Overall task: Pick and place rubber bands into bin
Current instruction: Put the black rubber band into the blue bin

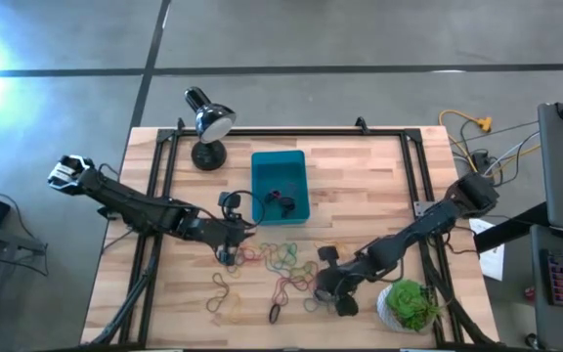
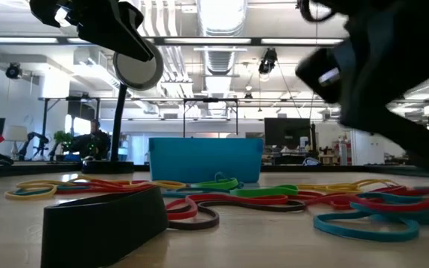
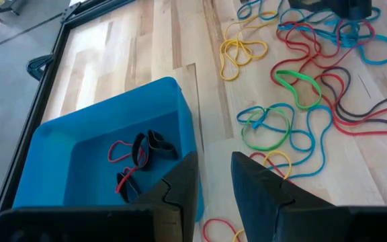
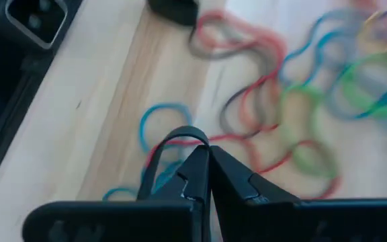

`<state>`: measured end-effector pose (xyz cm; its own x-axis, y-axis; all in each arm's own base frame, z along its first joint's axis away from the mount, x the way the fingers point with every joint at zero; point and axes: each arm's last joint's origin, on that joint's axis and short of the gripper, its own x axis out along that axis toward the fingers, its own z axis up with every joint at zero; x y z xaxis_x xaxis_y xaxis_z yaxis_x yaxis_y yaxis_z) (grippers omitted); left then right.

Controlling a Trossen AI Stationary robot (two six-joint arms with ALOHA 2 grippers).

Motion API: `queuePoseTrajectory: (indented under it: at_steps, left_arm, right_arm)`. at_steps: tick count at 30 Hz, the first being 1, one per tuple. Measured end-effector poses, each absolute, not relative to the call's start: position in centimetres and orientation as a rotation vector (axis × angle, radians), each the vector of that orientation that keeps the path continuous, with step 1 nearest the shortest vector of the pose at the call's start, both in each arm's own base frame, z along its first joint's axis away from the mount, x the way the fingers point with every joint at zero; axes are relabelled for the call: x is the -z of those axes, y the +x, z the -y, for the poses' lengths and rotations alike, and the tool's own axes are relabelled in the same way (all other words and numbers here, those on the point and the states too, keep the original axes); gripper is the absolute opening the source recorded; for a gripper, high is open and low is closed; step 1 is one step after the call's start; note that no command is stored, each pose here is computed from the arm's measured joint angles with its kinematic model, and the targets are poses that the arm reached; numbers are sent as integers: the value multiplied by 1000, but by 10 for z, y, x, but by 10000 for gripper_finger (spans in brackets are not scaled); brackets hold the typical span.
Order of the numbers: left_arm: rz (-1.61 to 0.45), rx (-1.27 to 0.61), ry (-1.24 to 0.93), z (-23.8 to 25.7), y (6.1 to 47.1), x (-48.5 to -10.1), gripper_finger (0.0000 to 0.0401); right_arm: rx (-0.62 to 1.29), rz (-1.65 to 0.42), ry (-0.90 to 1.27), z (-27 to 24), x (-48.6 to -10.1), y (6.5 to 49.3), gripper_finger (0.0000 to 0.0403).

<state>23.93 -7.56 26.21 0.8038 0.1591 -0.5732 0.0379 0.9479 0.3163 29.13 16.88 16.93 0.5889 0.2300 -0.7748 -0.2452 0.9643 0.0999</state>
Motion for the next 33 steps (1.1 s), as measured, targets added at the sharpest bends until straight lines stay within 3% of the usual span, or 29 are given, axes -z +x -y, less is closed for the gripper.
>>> queuePoseTrajectory:
  at_steps: [9, 17, 24, 28, 31, 33]
  left_arm:
    - [-637, -66, 323, 76, 239, -262, 75]
    - [-637, -66, 323, 76, 239, -262, 75]
    - [-657, -65, 331, 75, 237, -253, 75]
    - [-675, -67, 333, 74, 235, -245, 75]
    - [-682, -73, 317, 74, 234, -243, 75]
    - [-678, -73, 316, 74, 234, -243, 75]
  right_arm:
    - [-107, -655, -226, -156, -222, 291, 9]
    - [316, -495, -285, -126, -255, 288, 8]
    - [255, -524, -236, -111, -257, 294, 8]
    - [360, -583, -217, -103, -250, 289, 8]
    - [157, -657, -185, -105, -247, 290, 8]
    - [155, -662, -184, -106, -245, 291, 8]
